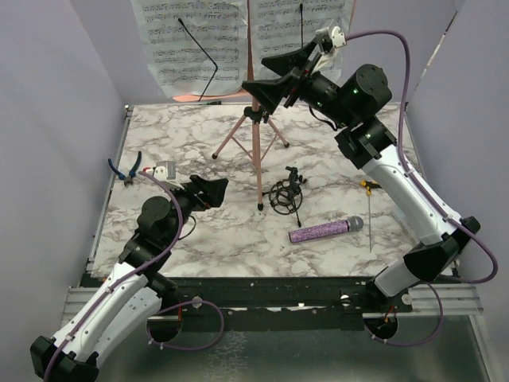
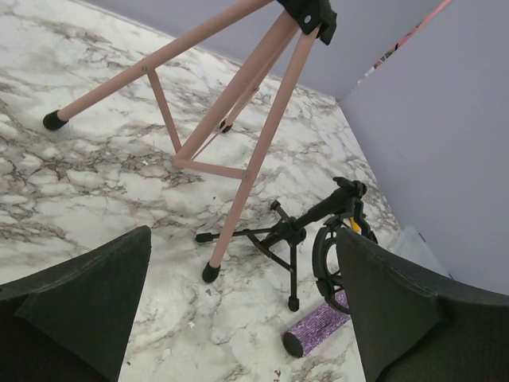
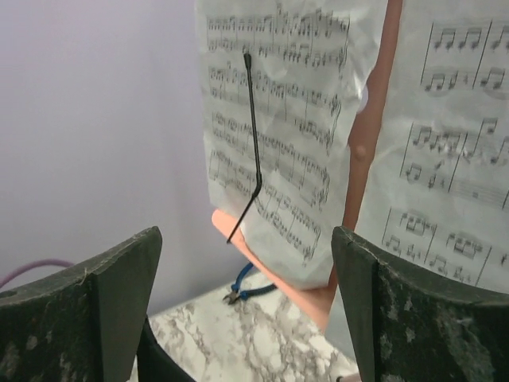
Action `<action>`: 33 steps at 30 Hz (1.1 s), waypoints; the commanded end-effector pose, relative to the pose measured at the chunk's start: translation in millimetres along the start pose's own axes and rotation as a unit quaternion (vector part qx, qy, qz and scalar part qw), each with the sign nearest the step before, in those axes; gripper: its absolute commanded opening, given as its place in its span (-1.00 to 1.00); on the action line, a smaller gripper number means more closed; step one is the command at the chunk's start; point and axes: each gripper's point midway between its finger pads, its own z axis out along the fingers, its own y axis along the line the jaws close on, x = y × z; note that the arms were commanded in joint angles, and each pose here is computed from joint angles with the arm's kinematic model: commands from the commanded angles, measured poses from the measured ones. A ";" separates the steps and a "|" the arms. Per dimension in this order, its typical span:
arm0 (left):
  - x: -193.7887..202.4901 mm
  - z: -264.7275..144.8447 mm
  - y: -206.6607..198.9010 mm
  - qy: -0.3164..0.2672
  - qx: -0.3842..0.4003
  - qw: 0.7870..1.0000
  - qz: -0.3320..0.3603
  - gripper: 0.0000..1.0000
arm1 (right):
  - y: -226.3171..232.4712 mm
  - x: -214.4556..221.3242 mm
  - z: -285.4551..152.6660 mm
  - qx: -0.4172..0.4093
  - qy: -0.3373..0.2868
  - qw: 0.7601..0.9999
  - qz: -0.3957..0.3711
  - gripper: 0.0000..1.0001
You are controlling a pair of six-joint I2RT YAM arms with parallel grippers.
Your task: Set up the instrument practice props
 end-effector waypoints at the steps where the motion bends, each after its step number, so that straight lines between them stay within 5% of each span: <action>1: 13.6 -3.8 17.1 0.004 -0.030 0.999 -0.029 0.98 | 8.6 1.0 -21.8 0.008 -0.008 1.000 0.009 0.88; 16: 62.9 -3.8 57.6 0.051 -0.095 0.993 -0.054 0.98 | -16.3 120.6 -128.3 0.163 0.110 0.978 0.067 1.00; 26: 79.8 -1.8 33.9 0.115 -0.029 0.993 -0.021 0.98 | -41.6 219.6 -198.2 0.264 0.213 0.932 0.126 1.00; 33: 79.4 3.6 9.8 0.141 0.017 0.989 -0.028 0.98 | -66.8 239.4 -236.2 0.283 0.203 0.911 0.221 1.00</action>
